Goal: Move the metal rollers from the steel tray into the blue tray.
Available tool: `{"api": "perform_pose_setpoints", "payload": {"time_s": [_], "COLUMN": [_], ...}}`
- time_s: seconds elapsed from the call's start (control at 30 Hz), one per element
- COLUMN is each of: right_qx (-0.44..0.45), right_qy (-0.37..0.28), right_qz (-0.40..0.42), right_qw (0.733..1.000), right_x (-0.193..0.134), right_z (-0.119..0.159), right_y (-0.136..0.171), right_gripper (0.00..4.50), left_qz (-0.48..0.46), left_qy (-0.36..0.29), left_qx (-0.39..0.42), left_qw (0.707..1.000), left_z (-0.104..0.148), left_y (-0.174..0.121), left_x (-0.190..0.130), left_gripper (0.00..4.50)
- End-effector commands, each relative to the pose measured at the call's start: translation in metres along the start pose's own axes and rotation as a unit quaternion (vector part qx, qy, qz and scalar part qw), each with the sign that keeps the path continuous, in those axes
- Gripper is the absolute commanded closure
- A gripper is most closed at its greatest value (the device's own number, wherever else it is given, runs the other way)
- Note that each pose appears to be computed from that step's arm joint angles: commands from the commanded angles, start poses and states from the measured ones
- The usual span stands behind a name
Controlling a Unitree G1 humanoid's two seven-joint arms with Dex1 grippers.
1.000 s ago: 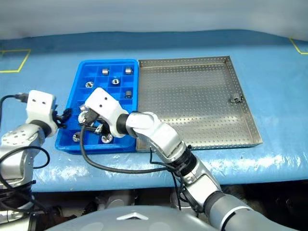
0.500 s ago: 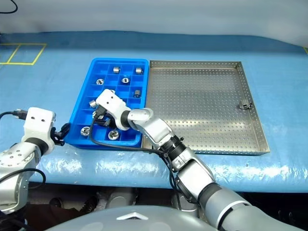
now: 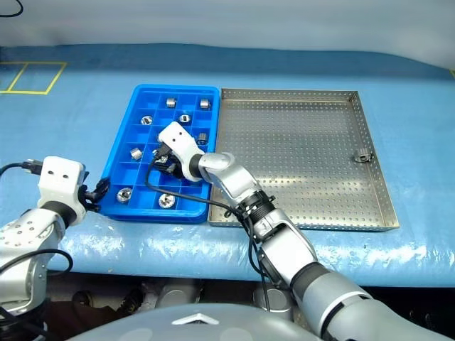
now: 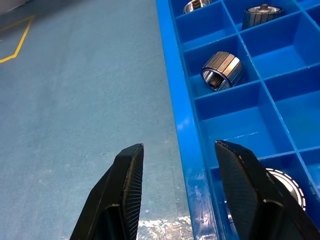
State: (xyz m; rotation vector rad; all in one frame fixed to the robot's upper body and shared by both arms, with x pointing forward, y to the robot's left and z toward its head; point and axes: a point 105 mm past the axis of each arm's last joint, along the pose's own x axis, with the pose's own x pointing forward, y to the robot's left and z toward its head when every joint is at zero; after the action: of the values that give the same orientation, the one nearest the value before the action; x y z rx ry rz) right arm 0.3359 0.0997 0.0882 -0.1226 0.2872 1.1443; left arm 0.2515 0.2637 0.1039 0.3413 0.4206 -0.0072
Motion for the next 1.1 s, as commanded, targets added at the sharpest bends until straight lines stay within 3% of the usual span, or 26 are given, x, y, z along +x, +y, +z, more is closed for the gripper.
{"api": "perform_pose_setpoints", "payload": {"time_s": [0.03, 0.37, 0.5, 0.7, 0.9, 1.1], "right_qx": [0.0, 0.008, -0.005, -0.014, -0.027, -0.041], "right_qy": [-0.053, -0.029, -0.039, -0.048, -0.056, -0.063], "right_qz": [0.062, 0.065, 0.086, 0.107, 0.096, 0.109], "right_qw": [0.997, 0.997, 0.995, 0.993, 0.993, 0.991], "right_x": [0.022, 0.031, 0.032, 0.033, 0.032, 0.032], "right_z": [0.032, 0.017, 0.024, 0.031, 0.039, 0.047], "right_y": [0.048, 0.052, 0.065, 0.078, 0.071, 0.078], "right_gripper": [2.62, 2.62, 2.62, 2.62, 2.62, 2.62], "left_qz": [-0.003, -0.009, -0.017, 0.045, 0.045, 0.041], "left_qy": [-0.022, -0.019, -0.025, -0.049, -0.132, -0.111], "left_qx": [0.004, 0.001, 0.0, -0.035, -0.118, -0.134], "left_qw": [1.0, 1.0, 1.0, 0.997, 0.983, 0.984], "left_z": [0.009, 0.006, 0.005, 0.009, 0.03, 0.015], "left_y": [-0.002, -0.005, -0.008, 0.019, 0.018, 0.009], "left_x": [0.0, 0.0, -0.003, -0.02, -0.035, -0.039], "left_gripper": [2.01, 2.01, 2.01, 2.01, 2.01, 2.01]}}
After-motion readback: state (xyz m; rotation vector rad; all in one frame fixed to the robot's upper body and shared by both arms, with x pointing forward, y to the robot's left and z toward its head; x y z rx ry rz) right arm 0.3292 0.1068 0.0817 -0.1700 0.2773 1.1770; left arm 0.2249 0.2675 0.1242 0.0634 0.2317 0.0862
